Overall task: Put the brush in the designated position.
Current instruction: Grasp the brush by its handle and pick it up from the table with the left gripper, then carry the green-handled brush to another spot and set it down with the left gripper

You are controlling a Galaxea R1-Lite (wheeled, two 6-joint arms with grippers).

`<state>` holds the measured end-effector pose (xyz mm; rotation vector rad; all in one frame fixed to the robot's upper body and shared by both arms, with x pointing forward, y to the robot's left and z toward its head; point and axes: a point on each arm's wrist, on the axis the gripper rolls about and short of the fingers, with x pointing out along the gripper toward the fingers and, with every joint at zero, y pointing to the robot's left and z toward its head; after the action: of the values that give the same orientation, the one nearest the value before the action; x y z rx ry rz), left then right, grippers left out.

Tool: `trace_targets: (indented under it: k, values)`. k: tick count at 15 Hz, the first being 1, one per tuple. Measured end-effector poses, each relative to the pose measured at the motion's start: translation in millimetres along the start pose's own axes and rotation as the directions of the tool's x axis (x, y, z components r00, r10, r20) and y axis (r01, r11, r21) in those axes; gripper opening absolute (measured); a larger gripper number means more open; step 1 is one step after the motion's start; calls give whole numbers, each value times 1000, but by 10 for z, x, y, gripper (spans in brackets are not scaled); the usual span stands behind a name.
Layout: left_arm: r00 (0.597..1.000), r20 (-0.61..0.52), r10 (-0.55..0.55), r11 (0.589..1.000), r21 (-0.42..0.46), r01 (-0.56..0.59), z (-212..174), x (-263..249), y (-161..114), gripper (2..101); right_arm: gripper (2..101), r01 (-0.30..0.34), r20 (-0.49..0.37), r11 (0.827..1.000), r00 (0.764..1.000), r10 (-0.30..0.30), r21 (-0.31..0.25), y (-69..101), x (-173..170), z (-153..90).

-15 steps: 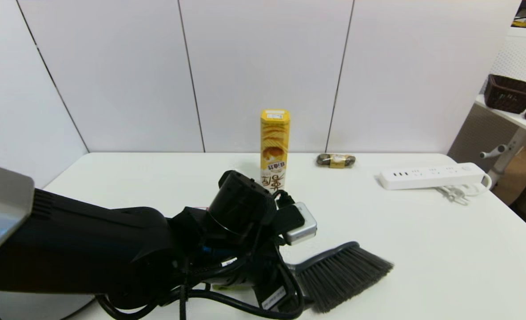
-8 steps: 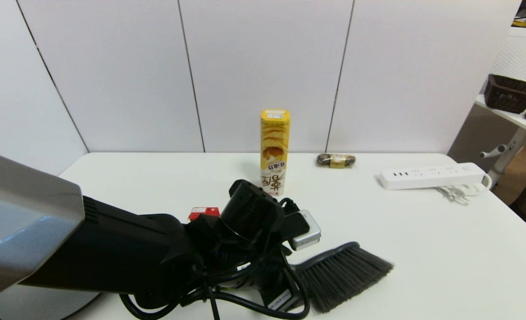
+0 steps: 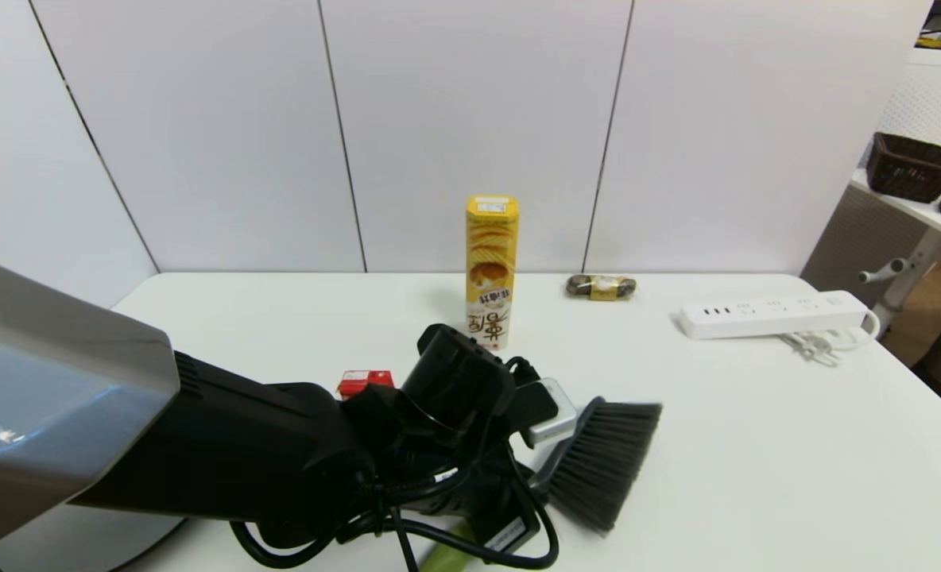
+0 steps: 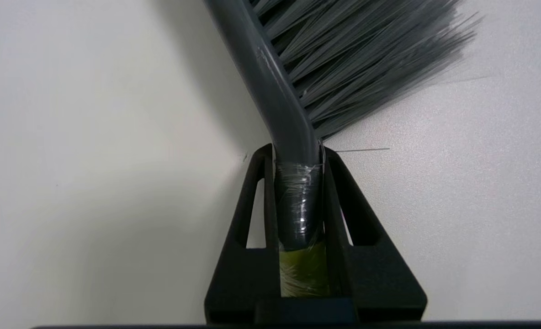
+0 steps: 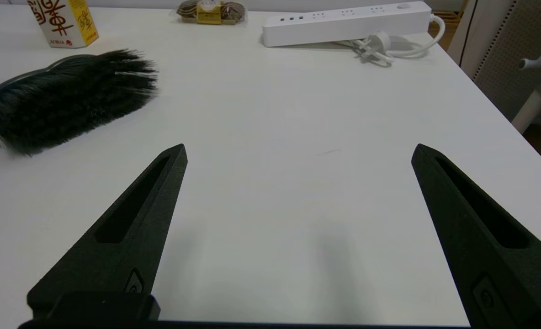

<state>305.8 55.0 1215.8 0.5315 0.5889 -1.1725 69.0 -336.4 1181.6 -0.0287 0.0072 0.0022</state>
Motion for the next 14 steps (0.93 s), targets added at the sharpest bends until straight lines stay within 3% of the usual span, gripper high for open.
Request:
trace_targets:
  k: [5,8,11,14]
  values:
    - [996,83,26,1000,15,-27,232,-83,56,180,973,0,0,1000,1000,0,0,0,0,0]
    - [980,193,57,998,26,-63,520,-233,113,180,973,0,0,1000,1000,0,0,0,0,0]
    - [924,369,105,994,-4,-111,922,-512,180,180,973,0,0,1000,1000,0,0,0,0,0]
    - [824,530,201,976,-39,-213,1295,-926,312,180,973,0,0,1000,1000,0,0,0,0,0]
